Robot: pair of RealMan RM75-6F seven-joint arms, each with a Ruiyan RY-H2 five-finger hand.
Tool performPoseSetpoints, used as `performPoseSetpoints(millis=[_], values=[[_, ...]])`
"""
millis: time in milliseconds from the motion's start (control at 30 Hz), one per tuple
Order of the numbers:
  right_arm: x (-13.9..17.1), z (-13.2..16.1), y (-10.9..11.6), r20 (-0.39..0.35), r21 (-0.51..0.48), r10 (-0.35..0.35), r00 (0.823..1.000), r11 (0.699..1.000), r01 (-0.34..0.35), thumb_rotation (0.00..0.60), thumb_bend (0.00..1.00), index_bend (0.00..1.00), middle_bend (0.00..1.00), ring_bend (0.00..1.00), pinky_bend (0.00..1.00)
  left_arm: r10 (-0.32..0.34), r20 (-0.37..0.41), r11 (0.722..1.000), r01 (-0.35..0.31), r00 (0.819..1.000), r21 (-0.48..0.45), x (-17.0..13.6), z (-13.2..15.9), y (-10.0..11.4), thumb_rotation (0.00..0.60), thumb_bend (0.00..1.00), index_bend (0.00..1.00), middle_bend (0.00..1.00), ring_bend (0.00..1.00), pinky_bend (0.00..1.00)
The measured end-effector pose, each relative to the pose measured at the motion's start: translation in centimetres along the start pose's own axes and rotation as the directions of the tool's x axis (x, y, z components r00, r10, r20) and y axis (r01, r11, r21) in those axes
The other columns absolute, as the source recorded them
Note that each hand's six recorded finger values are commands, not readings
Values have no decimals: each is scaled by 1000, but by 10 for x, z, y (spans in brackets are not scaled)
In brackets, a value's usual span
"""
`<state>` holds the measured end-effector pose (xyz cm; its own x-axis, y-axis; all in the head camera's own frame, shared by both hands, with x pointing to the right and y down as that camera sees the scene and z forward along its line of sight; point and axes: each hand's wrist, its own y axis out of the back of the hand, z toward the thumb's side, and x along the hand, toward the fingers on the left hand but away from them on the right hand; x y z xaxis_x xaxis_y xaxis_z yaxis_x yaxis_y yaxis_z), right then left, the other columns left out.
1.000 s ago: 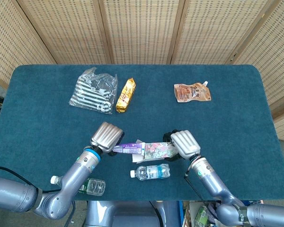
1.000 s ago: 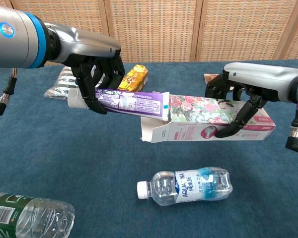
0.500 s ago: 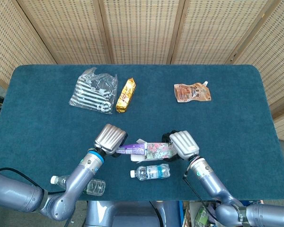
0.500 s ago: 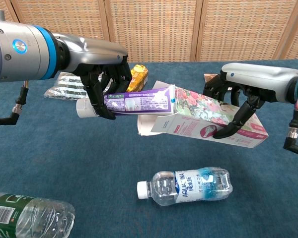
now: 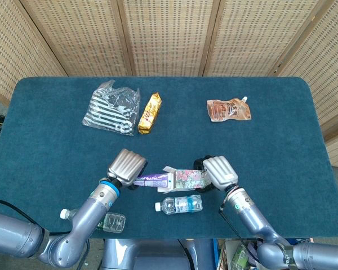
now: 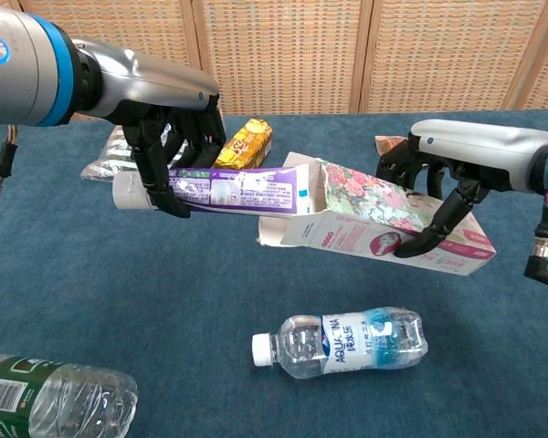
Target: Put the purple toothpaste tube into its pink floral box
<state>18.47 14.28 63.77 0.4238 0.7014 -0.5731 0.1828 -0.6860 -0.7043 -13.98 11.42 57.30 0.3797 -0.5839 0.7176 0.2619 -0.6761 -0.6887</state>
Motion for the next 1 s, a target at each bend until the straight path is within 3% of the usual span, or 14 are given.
performPoseSetpoints(millis=[233,767,1000], values=[[0,5,0,-11,8,-1,1000,1000,1,600,5,595,522,392,494,-61,-23,998,61,998,-12,0,-2,-4,600,297,812,683,575,607],[2,11,-6,-30,11,13,999,1000,-13,600,4,595,523,392,495,-64,-2,997,63,998,-32,8,9,-6,600,297,812,683,575,607],[4,17,-4,-48,16,7,999,1000,-6,600,4,595,523,392,494,-101,14,991,102,995,-83,9,16,-10,600,297,812,683,575,607]])
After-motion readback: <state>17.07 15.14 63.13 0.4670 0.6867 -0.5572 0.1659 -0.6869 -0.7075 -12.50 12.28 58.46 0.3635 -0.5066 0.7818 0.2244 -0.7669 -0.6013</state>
